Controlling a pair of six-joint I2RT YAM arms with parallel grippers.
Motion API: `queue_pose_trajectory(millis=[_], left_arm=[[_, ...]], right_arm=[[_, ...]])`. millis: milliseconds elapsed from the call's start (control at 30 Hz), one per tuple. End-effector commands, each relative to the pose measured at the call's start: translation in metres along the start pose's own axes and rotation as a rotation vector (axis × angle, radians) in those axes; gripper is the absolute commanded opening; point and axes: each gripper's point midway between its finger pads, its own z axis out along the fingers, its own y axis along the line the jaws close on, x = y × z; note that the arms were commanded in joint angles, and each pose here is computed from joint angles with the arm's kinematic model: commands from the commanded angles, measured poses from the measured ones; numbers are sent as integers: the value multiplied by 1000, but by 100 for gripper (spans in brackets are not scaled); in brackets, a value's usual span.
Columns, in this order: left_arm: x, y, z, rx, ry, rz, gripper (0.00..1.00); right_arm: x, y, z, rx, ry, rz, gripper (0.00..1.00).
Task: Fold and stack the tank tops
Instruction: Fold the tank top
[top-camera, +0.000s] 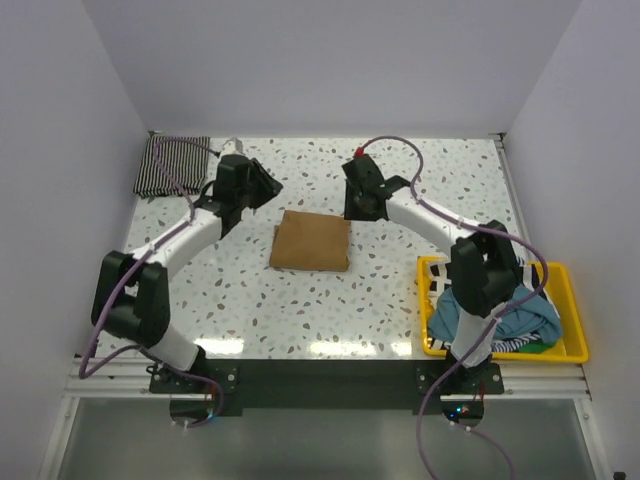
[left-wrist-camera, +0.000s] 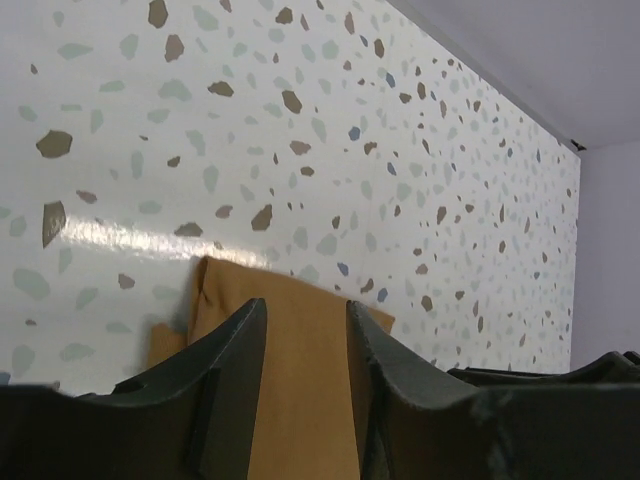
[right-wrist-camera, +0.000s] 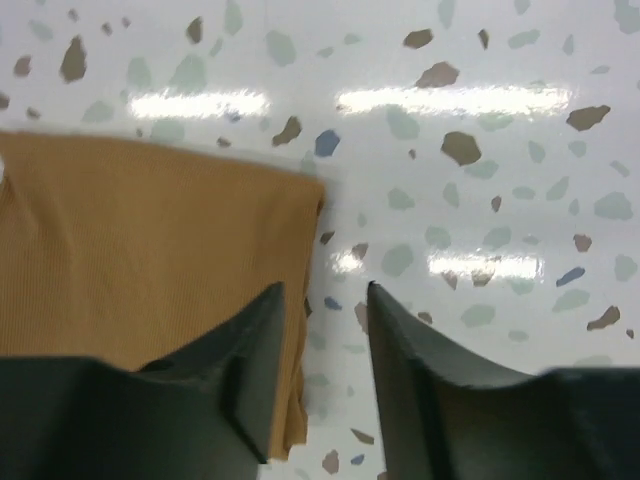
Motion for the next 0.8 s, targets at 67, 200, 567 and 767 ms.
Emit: queue_pose_trajectory(millis=[67,200,567,767], left_arm=[[43,-1,-42,25,35,-55,37],[65,7,-57,42,63,-98,31],[131,59,-101,-17,208,-102,33],[130,75,-108,-60,207,-90,36]], right_arm=[[28,41,-44,-68,-81,-110,33],[52,60,-34,-126,-54,-163,26],[142,31,30,-39,153,-130,23],[194,44,1,-155,146,196,20]])
